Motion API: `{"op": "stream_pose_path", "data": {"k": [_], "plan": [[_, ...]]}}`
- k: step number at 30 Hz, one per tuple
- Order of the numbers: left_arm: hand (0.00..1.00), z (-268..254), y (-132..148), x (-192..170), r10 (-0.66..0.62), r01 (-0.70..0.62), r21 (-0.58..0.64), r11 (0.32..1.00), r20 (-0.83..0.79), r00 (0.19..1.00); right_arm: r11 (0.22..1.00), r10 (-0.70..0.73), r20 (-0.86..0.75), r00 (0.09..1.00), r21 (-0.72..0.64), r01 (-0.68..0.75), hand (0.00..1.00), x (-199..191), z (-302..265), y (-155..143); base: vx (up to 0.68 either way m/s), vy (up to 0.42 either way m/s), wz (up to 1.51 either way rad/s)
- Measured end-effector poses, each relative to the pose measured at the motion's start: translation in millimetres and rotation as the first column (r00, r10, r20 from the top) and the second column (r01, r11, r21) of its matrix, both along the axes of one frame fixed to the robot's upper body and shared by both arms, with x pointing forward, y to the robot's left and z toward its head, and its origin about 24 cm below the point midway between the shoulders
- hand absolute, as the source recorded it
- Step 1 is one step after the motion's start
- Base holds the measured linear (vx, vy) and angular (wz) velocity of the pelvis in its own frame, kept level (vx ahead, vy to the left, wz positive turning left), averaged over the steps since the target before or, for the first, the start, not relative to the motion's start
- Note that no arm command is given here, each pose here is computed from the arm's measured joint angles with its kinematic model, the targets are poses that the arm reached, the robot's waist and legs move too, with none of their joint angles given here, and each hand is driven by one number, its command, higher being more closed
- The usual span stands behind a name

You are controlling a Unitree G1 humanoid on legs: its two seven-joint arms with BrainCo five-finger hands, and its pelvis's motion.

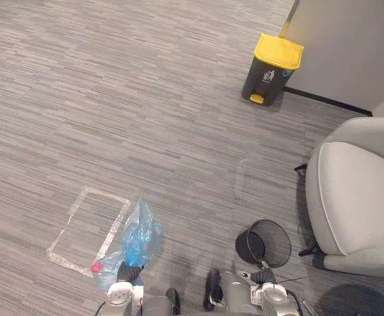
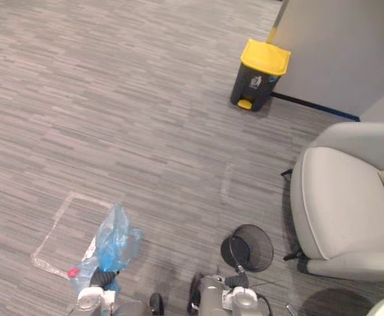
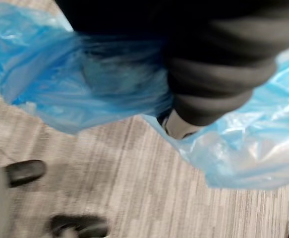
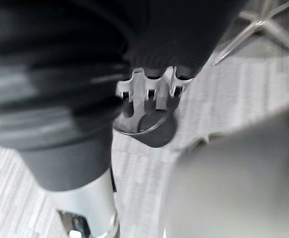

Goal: Gather rubbish on tea table into small bin, then transfer packed bag to large trash can.

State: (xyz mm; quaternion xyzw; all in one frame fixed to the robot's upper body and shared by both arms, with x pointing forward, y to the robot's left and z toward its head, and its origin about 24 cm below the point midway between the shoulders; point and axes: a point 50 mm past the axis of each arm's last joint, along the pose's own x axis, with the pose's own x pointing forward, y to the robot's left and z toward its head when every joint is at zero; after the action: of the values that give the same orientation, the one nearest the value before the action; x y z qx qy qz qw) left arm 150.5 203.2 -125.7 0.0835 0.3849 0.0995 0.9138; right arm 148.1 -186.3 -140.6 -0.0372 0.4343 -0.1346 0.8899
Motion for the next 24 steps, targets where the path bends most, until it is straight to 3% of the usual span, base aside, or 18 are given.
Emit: {"op": "stream_pose_path", "data": {"k": [6, 12, 18, 24], "plan": [[1.0, -0.2, -23.9, 3.8, 0.023, -0.021, -0.076, 0.997, 0.026, 0.999, 1.0, -0.019, 0.045, 0.999, -0.002, 0.019, 0.0, 5.3, 6.4, -4.9, 0.54, -0.144, 0.3], [1.0, 6.5, -40.1, 11.0, 0.037, -0.025, -0.142, 0.99, 0.079, 0.996, 0.999, -0.033, 0.14, 0.99, 0.029, 0.029, 0.0, 22.1, 18.5, 6.7, 0.42, 0.001, -0.68], [1.0, 4.2, -48.9, 10.8, 0.048, -0.036, -0.168, 0.985, 0.068, 0.997, 0.997, -0.082, 0.082, 0.993, 0.017, 0.081, 0.0, 8.6, 10.5, 0.3, 0.4, 0.301, -0.68], [1.0, 2.2, -38.0, 9.8, 0.025, -0.019, -0.128, 0.992, 0.047, 0.999, 0.994, -0.088, 0.035, 0.996, 0.062, 0.086, 0.0, -2.7, 3.5, 17.3, 0.42, 0.29, -0.51]]}}
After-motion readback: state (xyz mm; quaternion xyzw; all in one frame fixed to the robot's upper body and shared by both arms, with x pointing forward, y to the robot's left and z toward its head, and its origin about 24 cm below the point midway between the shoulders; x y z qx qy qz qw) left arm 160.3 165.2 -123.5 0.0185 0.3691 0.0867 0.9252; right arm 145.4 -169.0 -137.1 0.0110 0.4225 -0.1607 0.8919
